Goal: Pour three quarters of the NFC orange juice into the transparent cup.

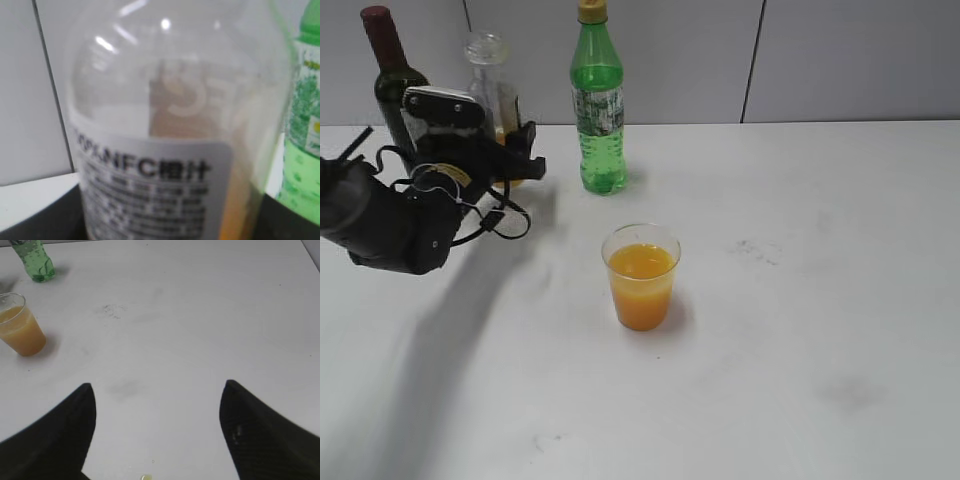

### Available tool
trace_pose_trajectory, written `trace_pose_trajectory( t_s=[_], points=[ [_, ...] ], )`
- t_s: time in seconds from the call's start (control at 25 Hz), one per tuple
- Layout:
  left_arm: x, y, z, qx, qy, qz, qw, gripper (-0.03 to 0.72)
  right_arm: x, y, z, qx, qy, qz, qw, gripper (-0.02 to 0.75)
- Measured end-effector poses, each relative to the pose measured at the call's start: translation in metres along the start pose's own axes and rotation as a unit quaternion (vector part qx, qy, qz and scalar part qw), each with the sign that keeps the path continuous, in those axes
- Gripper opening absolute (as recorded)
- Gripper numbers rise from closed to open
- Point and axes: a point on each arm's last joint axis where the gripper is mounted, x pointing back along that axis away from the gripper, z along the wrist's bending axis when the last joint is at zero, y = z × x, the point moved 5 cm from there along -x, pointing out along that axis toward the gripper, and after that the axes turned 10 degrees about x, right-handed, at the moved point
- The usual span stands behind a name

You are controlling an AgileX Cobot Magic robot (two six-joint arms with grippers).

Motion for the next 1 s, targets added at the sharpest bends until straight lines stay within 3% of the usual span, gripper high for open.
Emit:
trace_pose_trajectory(
  t_s=[0.32, 0.64, 0.84, 1.0],
  points=[
    [-0.008, -0.029, 0.004, 0.057, 0.006, 0.022, 0.998, 0.47, 0.0, 0.0, 0.0, 0.0, 0.0, 0.0, 1.0, 0.591],
    [-0.008, -0.037, 0.004, 0.058, 0.0, 0.025, 0.998, 0.472, 0.0, 0.0, 0.0, 0.0, 0.0, 0.0, 1.0, 0.591],
    [-0.008, -0.029, 0.001, 0.055, -0.01, -0.005, 0.998, 0.643, 0.0, 0.0, 0.0, 0.0, 0.0, 0.0, 1.0, 0.591],
    [-0.008, -0.018, -0.001, 0.054, -0.016, -0.02, 0.998, 0.687, 0.0, 0.0, 0.0, 0.0, 0.0, 0.0, 1.0, 0.591]
  ],
)
